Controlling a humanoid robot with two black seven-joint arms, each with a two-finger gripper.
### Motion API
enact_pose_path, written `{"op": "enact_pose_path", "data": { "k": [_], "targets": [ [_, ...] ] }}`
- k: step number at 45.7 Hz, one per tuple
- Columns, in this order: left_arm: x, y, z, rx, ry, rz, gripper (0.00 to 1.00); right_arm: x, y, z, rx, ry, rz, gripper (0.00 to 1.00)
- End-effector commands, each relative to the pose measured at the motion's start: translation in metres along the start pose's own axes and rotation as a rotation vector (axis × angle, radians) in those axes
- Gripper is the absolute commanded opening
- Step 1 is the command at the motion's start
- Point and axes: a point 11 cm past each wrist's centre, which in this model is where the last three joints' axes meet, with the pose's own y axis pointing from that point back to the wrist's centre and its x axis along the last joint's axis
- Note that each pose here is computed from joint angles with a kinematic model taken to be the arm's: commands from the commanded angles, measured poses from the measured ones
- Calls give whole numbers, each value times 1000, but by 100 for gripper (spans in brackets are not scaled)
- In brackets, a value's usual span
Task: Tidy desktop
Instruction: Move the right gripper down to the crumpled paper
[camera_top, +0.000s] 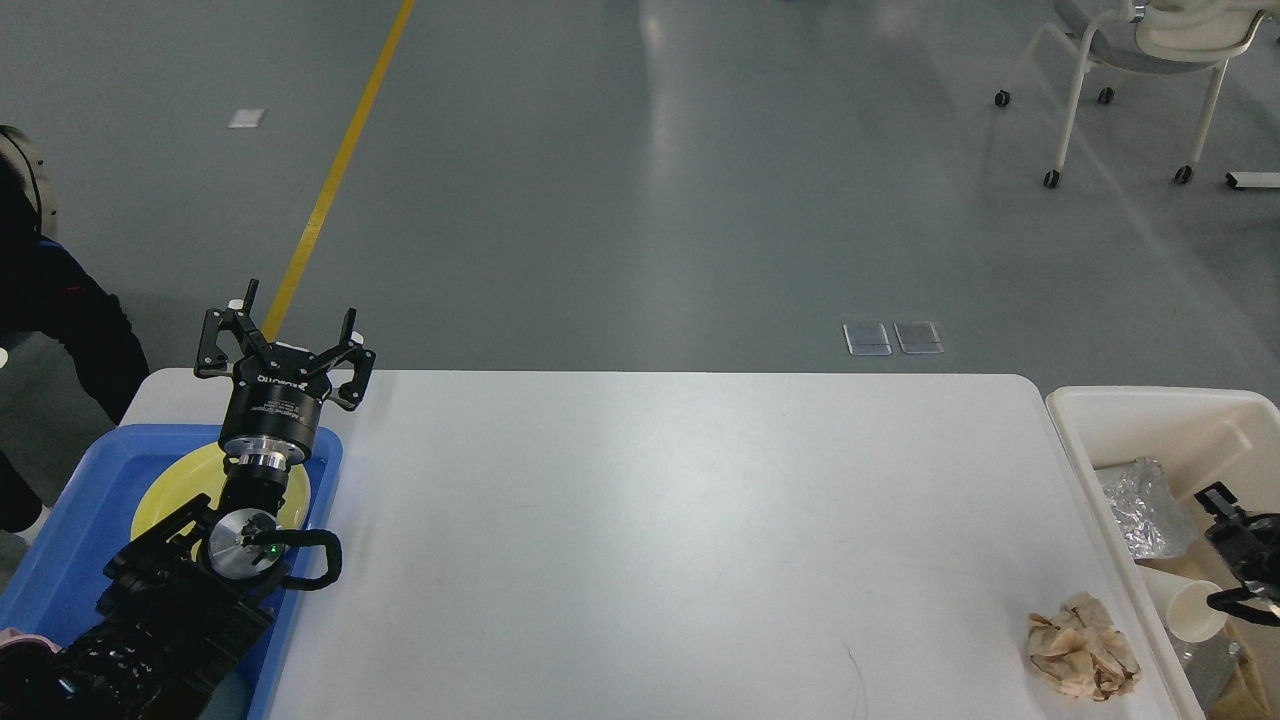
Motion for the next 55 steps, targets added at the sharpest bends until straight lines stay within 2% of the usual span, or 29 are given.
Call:
{"op": "enact_pose_path", "data": {
  "k": [1,7,12,15,21,32,38,47,55],
  "targets": [
    [-1,-1,0,-1,0,-1,97,-7,11,-31,56,-8,-92,100],
    [0,0,0,0,0,0,97,25,63,-86,200,-40,-263,100],
    [0,0,0,1,-1,-1,97,39,125,-155,384,17,-399,100],
    [-1,-1,0,-1,0,-2,97,34,158,-177,446,111,-491,100],
    [-1,-1,0,-1,0,-2,97,15,228,-186,504,352,-636,100],
    [-1,-1,0,-1,0,-2,97,-26,352,-156,577,703,-840,100],
    [-1,-1,0,-1,0,-2,97,-22,340,-145,524,708,-846,100],
    [-1,-1,-1,0,2,-2,97,-4,259,-110,382,534,-782,100],
    [-1,-1,-1,0,2,-2,97,7,206,-47,251,379,-783,100]
  ]
}}
